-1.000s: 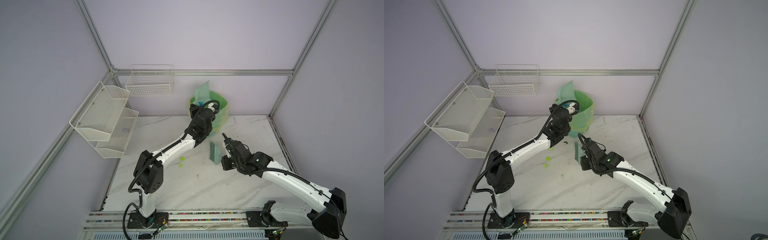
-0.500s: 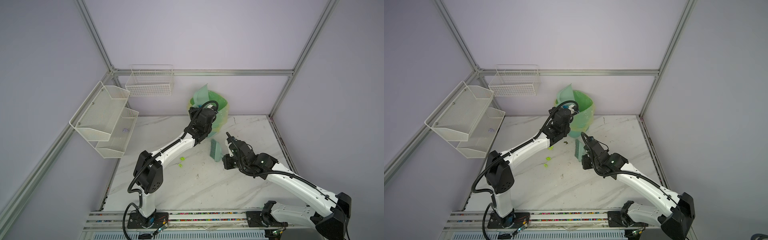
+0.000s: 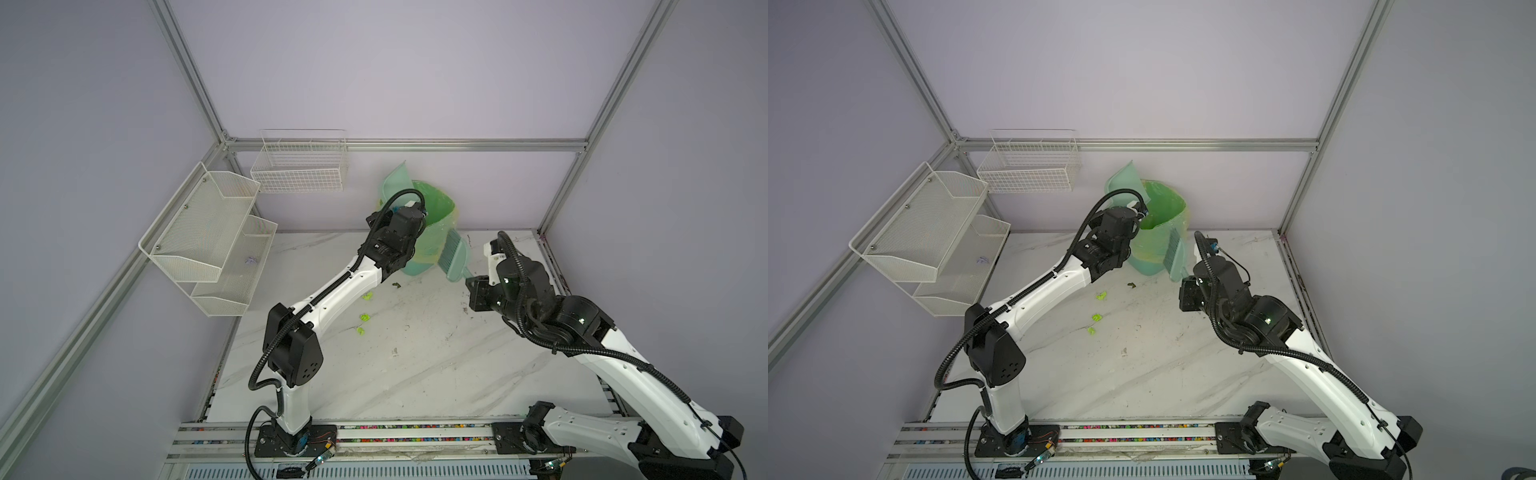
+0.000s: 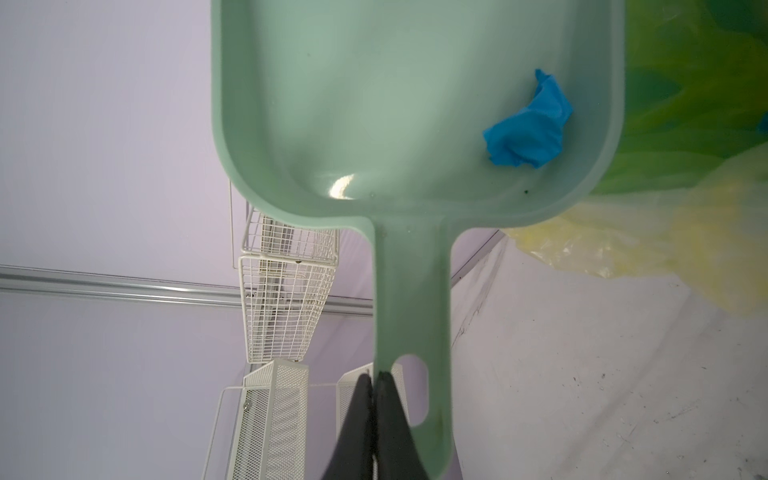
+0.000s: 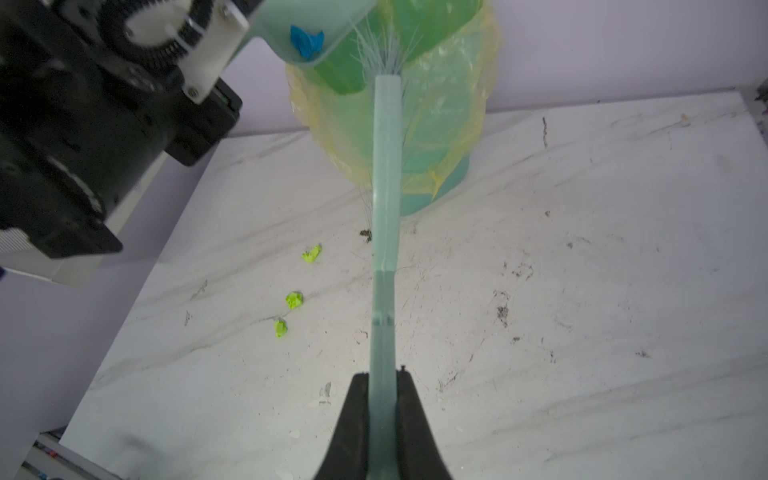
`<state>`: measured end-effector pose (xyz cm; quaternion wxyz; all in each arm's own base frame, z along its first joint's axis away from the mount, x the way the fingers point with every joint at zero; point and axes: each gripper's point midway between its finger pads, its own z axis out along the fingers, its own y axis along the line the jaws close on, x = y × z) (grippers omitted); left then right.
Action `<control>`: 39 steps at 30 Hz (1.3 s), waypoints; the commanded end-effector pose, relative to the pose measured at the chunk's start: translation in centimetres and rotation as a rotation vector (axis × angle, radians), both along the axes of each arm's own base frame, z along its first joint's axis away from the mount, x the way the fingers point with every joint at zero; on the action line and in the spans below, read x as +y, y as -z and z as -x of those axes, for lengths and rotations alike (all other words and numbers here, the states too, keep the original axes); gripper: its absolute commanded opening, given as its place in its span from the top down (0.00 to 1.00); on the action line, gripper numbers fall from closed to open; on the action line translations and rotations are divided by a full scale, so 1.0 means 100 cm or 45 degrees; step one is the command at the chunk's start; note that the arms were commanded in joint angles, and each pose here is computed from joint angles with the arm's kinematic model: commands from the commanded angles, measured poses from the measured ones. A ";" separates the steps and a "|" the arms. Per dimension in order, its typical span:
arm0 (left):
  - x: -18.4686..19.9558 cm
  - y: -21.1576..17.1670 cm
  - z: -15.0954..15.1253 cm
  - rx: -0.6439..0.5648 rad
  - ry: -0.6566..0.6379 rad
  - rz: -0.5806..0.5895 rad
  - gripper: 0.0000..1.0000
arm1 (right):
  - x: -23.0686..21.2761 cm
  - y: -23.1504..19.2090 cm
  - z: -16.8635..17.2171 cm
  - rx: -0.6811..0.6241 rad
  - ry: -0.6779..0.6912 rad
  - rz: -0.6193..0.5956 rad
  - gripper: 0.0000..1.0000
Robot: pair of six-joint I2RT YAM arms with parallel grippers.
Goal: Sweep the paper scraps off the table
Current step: 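Raise the brush and tap the dustpan over the bin with the right gripper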
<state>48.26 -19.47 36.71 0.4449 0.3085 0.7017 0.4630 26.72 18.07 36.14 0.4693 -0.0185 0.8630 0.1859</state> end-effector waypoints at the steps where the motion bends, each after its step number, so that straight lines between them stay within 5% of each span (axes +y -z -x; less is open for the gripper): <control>1: 0.008 -0.066 0.009 -0.176 -0.001 0.184 1.00 | -0.006 -0.032 -0.021 -0.109 0.087 0.040 1.00; 14: 0.000 -0.071 0.002 -0.186 0.021 0.222 1.00 | 0.023 -0.084 -0.111 -0.215 -0.064 -0.286 1.00; 22: -0.006 -0.059 -0.002 -0.152 0.043 0.208 1.00 | 0.047 -0.102 -0.131 -0.229 -0.289 -0.569 1.00; 39: -0.012 -0.056 -0.007 -0.153 0.051 0.223 1.00 | 0.075 -0.056 -0.171 -0.055 -0.294 -0.692 1.00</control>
